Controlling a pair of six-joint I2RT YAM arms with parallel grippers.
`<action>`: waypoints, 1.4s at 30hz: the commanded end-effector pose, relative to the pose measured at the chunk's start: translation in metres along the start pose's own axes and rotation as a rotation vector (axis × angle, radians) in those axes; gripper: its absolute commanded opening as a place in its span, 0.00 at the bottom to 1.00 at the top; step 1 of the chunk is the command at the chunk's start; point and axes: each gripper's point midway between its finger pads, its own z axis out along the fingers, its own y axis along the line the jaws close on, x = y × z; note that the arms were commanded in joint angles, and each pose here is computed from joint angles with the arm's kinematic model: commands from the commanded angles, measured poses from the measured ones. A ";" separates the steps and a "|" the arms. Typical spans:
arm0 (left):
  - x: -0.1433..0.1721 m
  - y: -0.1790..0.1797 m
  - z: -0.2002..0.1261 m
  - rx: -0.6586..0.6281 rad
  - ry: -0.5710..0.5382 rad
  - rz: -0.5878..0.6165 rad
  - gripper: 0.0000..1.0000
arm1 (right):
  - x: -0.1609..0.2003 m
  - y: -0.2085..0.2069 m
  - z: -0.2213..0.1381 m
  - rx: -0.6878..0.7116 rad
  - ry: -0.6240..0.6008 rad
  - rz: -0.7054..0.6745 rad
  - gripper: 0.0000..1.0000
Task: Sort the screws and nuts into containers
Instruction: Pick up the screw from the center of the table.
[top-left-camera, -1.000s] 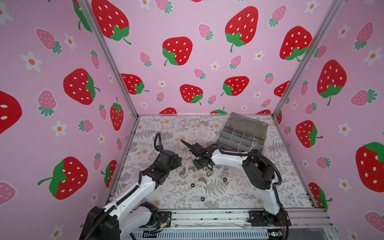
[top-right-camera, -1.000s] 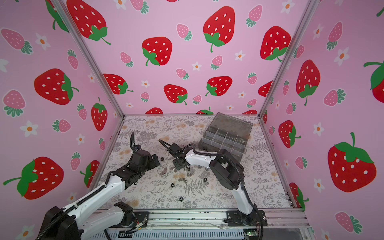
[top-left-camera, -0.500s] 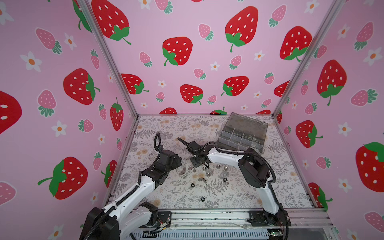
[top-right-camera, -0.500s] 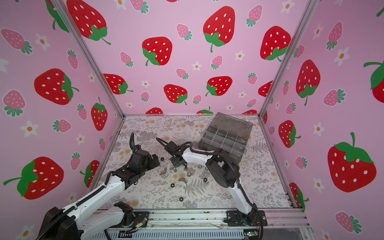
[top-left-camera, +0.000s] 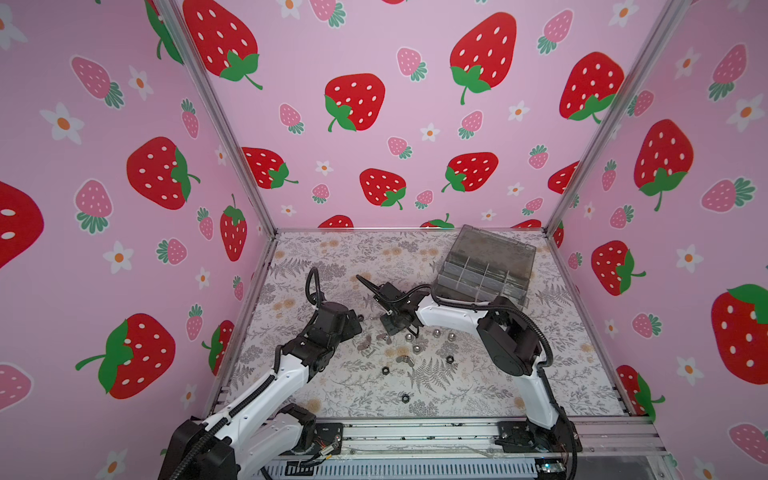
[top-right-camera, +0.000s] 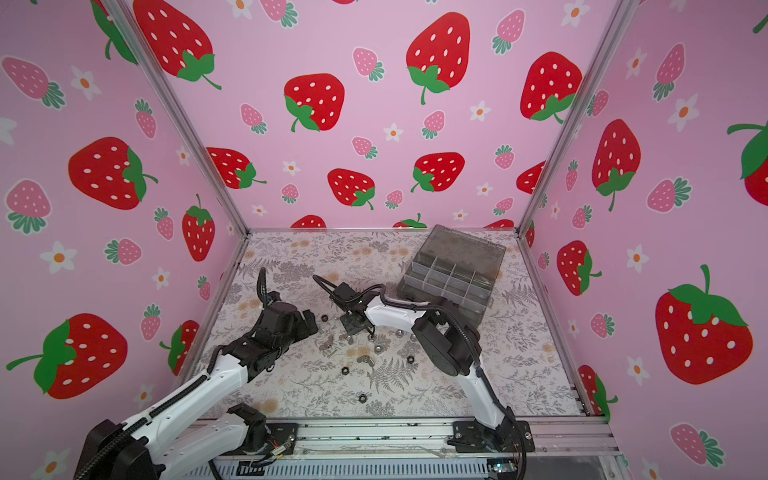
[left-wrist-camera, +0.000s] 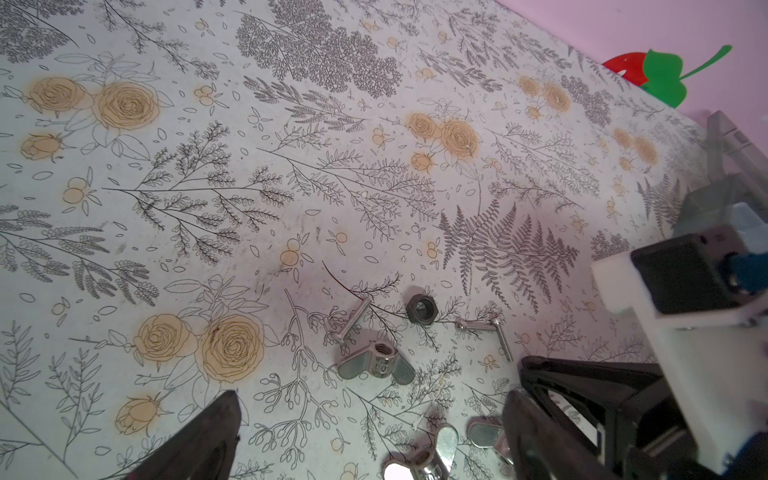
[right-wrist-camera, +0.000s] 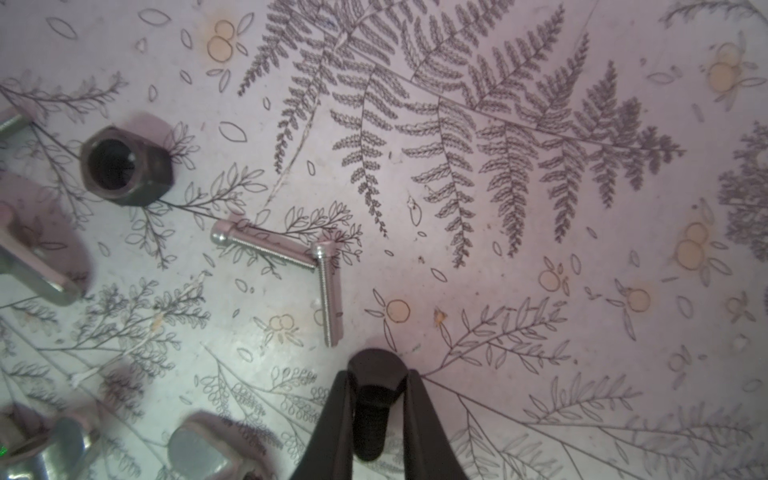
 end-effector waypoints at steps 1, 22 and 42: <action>-0.001 0.006 -0.002 -0.026 -0.008 -0.018 0.99 | 0.021 -0.003 -0.003 0.002 0.066 0.004 0.00; -0.003 0.004 0.000 -0.020 -0.016 -0.011 0.99 | 0.044 -0.012 0.002 0.048 0.151 0.015 0.29; -0.002 0.005 0.001 -0.017 -0.013 -0.016 0.99 | 0.052 -0.009 0.002 0.052 0.171 0.018 0.22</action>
